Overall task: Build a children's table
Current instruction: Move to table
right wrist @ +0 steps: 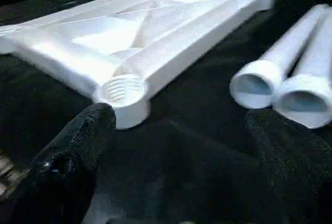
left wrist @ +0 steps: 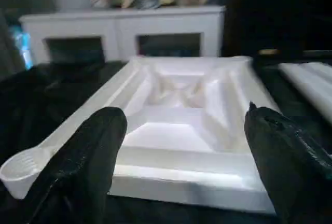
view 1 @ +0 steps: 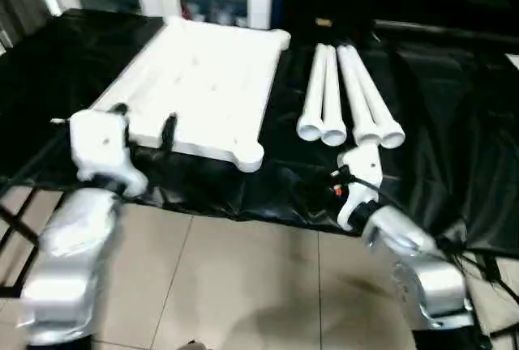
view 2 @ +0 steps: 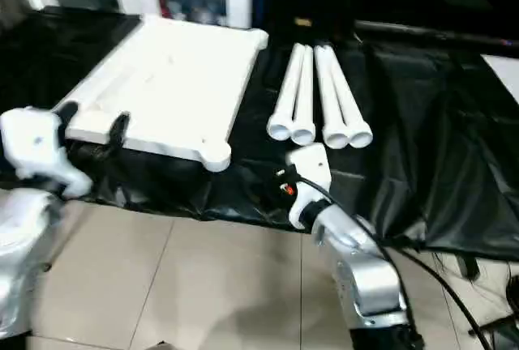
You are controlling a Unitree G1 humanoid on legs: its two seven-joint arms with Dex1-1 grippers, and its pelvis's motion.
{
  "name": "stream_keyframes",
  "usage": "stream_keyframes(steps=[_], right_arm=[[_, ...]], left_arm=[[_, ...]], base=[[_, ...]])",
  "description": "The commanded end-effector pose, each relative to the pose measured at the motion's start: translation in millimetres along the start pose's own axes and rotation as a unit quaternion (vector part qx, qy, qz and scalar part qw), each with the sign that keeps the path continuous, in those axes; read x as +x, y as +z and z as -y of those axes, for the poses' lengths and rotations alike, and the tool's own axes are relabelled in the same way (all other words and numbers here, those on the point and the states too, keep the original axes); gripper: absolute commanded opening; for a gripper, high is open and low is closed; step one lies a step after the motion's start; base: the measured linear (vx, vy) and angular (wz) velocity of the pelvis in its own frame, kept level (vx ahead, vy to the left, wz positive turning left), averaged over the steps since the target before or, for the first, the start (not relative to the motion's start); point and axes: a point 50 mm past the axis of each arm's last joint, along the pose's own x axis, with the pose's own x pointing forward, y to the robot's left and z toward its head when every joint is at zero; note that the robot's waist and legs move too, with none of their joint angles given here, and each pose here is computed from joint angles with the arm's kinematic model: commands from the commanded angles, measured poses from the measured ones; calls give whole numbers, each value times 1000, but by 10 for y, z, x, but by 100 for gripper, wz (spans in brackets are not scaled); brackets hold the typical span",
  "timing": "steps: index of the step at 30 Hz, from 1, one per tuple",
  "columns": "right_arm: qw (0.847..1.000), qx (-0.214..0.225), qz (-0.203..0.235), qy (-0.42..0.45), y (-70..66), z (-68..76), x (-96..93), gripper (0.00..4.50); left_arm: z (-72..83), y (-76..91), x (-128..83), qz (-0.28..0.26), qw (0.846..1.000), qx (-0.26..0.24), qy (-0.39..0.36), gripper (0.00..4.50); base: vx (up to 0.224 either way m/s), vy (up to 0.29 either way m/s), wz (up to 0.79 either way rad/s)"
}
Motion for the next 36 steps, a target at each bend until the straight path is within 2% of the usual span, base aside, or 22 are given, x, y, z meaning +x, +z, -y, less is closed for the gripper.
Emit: stream_keyframes(steps=[1, 3, 6, 10, 11, 13, 14, 16, 21, 26, 30, 36], right_arm=[[999, 0, 17, -30, 72, 135, 41, 450], [999, -8, 16, -44, 94, 203, 79, 450], [997, -43, 9, -64, 117, 279, 151, 450], [998, -42, 11, -42, 139, 242, 141, 450], [999, -29, 24, -17, 174, 140, 104, 450], [999, -17, 34, 6, 209, 36, 83, 450], [999, -16, 35, 8, 211, 30, 83, 450], [999, -4, 36, 11, 166, -17, 63, 450], [999, -21, 35, 6, 99, -15, 27, 450], [998, -28, 46, 29, 147, -98, 104, 450], [998, -21, 50, 40, 171, -157, 168, 450], [997, -31, 55, 48, 221, -215, 243, 450]], left_arm=[[41, -12, 173, -1, 1000, -19, -9, 411], [110, -43, 268, -11, 999, -30, -33, 411], [181, -98, 402, -8, 999, 13, -49, 411], [240, -88, 401, -7, 996, 11, -84, 411], [165, -46, 296, -3, 996, 8, -87, 411], [63, -6, 157, 2, 997, 3, -78, 411], [57, -5, 151, 3, 997, 3, -77, 411], [-52, -50, -88, -3, 998, 6, -59, 411], [-69, -130, -301, -17, 999, 5, -45, 411], [-119, -134, -239, -9, 1000, 17, -25, 411], [-138, -62, -180, -1, 999, 27, -24, 411], [-132, 3, -127, -1, 999, 25, -27, 411]], base=[[0, 0, 0], [0, 0, 0], [0, 0, 0], [0, 0, 0], [0, 0, 0], [0, 0, 0], [0, 0, 0], [0, 0, 0], [0, 0, 0], [35, 53, 46], [182, 68, 64], [149, -10, 6]])
